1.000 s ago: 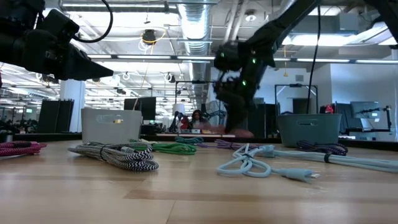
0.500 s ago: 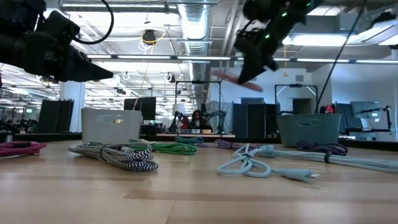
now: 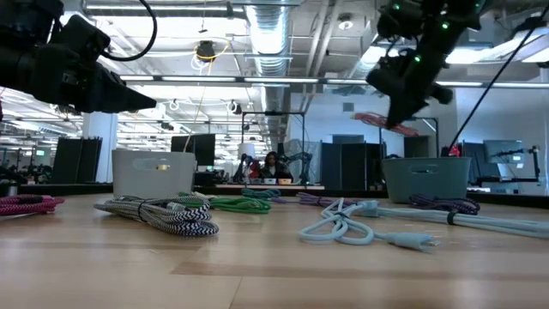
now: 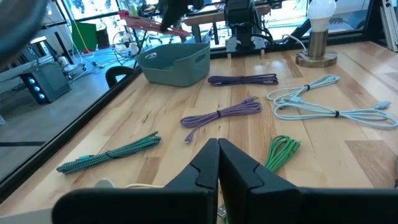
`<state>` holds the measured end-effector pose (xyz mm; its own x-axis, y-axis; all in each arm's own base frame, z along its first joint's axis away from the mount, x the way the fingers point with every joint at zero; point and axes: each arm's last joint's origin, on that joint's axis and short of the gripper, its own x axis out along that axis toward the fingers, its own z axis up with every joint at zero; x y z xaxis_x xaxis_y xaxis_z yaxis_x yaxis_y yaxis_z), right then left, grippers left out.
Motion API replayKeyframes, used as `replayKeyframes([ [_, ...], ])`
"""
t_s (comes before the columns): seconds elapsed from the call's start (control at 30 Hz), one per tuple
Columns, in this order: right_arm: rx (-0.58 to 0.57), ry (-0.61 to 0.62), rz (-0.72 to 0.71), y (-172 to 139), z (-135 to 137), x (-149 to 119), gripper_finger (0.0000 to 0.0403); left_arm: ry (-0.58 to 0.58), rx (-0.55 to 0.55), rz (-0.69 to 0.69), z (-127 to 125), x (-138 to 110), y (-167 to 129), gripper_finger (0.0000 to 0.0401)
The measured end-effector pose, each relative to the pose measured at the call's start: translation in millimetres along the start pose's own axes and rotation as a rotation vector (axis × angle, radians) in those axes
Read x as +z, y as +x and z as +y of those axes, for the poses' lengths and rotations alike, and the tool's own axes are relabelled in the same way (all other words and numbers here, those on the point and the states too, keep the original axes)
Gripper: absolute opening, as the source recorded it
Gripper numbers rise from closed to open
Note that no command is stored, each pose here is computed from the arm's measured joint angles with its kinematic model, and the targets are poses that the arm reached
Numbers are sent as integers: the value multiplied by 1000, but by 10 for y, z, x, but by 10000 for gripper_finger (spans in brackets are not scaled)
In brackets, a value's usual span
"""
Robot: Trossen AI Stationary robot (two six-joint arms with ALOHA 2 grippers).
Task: Pick & Place USB Port
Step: Put the pink USB cable into the blue bin
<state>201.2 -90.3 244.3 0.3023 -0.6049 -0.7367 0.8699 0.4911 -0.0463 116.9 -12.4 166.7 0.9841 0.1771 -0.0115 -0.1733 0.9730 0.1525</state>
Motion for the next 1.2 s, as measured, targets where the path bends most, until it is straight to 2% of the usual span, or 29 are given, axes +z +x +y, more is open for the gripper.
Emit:
replayKeyframes([
  [0.17, -35, 79, 40, 70, -55, -156, 5, 0, 0, 0, 0, 0, 0, 9],
  [0.4, -179, 137, 118, 107, -155, -305, 5, 0, 0, 0, 0, 0, 0, 8],
  [0.83, -223, 202, 141, 119, -222, -313, 5, -27, 0, 0, 0, 0, 0, 8],
  [1.2, -259, 212, 216, 331, -218, -520, 5, -27, 0, 0, 0, 0, 0, 8],
])
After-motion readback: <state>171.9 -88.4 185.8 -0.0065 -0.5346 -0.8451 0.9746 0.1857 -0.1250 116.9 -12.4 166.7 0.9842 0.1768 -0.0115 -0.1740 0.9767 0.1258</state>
